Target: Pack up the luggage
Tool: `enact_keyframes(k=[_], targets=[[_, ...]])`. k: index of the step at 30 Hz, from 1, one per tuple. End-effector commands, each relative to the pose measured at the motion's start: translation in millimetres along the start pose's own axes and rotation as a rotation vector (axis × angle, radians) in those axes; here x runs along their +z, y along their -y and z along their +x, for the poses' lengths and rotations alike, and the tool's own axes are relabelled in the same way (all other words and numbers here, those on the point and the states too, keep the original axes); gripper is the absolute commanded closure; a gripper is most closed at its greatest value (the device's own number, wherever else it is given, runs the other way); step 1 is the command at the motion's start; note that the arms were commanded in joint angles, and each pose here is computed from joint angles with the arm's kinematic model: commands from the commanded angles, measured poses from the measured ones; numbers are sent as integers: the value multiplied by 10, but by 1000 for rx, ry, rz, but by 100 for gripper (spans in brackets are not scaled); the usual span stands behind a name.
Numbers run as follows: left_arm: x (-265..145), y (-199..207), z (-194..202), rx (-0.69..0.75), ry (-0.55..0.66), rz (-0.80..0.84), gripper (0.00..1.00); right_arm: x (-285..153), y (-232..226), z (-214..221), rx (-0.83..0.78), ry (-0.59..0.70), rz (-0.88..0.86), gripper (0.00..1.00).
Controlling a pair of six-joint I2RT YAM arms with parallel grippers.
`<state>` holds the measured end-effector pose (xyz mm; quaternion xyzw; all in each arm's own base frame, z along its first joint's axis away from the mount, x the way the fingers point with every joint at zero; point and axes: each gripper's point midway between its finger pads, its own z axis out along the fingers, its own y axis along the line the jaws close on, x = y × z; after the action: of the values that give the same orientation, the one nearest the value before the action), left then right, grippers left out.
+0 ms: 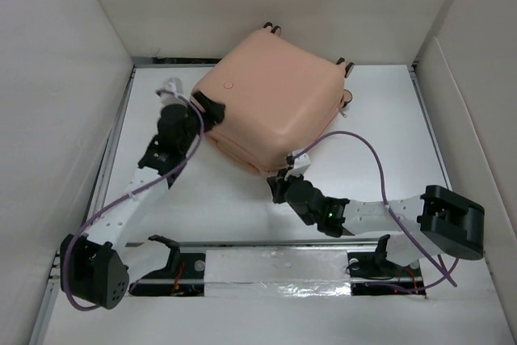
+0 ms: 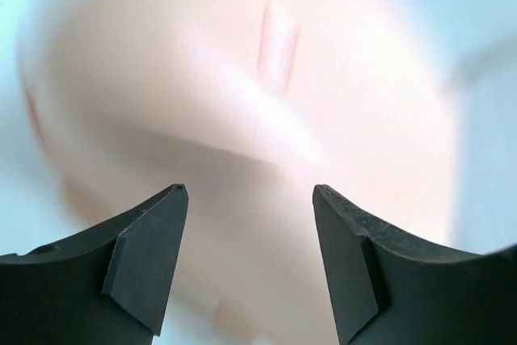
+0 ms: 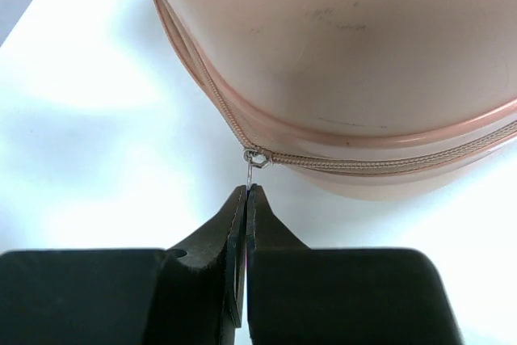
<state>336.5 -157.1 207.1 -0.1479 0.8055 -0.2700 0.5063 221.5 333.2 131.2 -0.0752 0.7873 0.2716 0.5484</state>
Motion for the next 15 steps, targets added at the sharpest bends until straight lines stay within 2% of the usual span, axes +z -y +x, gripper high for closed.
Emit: enact_keyframes(k=[1, 4, 5, 7, 9, 13, 15], targets=[[-182, 354, -1663, -156, 434, 110, 40, -326, -713, -105, 144, -6, -315, 100], [67, 178, -1807, -210, 385, 119, 42, -408, -689, -72, 152, -18, -340, 100], [267, -71, -1789, -225, 349, 63, 42, -441, -656, -9, 146, -35, -347, 100], [392, -220, -1852, -226, 333, 10, 43, -491, -647, 29, 147, -53, -364, 100], [566, -466, -1802, -239, 308, -50, 44, -550, -642, 56, 142, -76, -380, 100], [852, -695, -1632, -260, 229, -85, 45, -554, -628, 79, 130, -92, -371, 100], [1054, -820, -1491, -242, 149, -123, 45, -561, -623, 74, 125, -98, -367, 100]])
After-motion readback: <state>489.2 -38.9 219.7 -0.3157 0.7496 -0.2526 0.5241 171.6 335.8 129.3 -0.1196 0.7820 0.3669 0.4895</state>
